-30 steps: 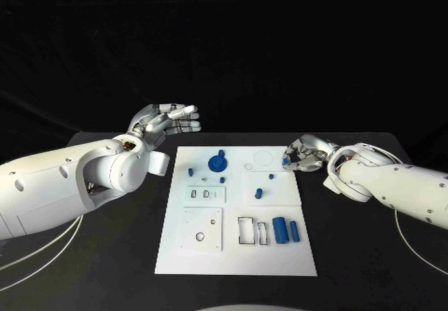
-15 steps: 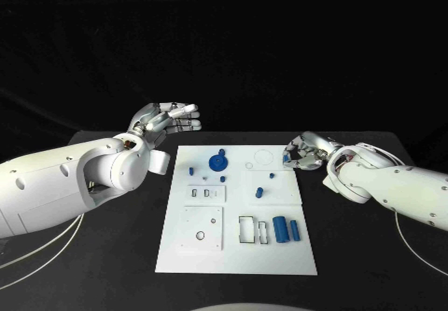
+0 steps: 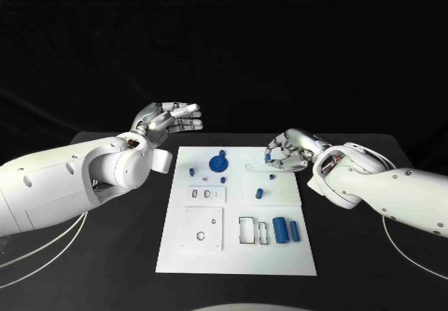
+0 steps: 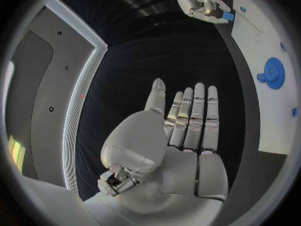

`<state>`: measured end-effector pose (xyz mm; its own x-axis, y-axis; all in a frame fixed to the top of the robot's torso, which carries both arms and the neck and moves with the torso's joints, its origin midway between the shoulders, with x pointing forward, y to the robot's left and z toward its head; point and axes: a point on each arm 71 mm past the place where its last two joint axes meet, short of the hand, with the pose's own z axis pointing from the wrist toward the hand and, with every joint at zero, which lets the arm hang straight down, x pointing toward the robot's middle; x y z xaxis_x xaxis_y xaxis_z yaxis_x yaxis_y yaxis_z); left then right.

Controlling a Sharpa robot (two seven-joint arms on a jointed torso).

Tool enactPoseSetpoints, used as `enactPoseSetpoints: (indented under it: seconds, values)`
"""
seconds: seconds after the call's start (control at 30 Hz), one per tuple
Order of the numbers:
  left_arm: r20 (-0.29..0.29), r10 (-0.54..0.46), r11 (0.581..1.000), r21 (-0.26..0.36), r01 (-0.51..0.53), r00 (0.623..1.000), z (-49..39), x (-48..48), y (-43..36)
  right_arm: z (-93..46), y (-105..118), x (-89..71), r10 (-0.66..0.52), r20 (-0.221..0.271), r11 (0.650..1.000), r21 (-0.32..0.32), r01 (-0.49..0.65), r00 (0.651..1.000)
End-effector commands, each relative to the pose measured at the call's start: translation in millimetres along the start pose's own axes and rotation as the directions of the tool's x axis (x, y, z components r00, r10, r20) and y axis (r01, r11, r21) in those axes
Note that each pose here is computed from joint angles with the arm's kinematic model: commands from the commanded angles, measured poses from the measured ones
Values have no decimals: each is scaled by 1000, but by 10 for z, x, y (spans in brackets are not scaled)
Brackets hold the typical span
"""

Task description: Assemble the parts on the task board

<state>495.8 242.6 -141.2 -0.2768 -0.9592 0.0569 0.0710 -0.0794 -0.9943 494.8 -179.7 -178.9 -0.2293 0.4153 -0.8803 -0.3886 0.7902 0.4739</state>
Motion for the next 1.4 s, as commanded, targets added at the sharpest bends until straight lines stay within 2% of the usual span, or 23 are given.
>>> enactPoseSetpoints:
  seconds: [0.03, 0.4, 0.87, 1.1, 1.4]
  values:
    - [-13, -9, 1000, 9, 9, 1000, 37, 21, 5, 32, 120, 56, -24, -8, 1000, 16, 24, 1000]
    - [-8, -10, 1000, -2, 10, 1000, 151, 39, 125, 161, 487, 422, -35, -80, 999, -42, 32, 996]
    - [4, -1, 1000, -14, 1, 1000, 312, 40, 257, 219, 712, 920, -56, -174, 997, -69, 44, 983]
    - [6, 0, 1000, -20, 0, 1000, 340, 52, 297, 242, 774, 1117, -68, -192, 996, -68, 56, 979]
    - [7, 0, 1000, -22, 0, 1000, 341, 59, 306, 274, 829, 1277, -73, -197, 996, -69, 60, 978]
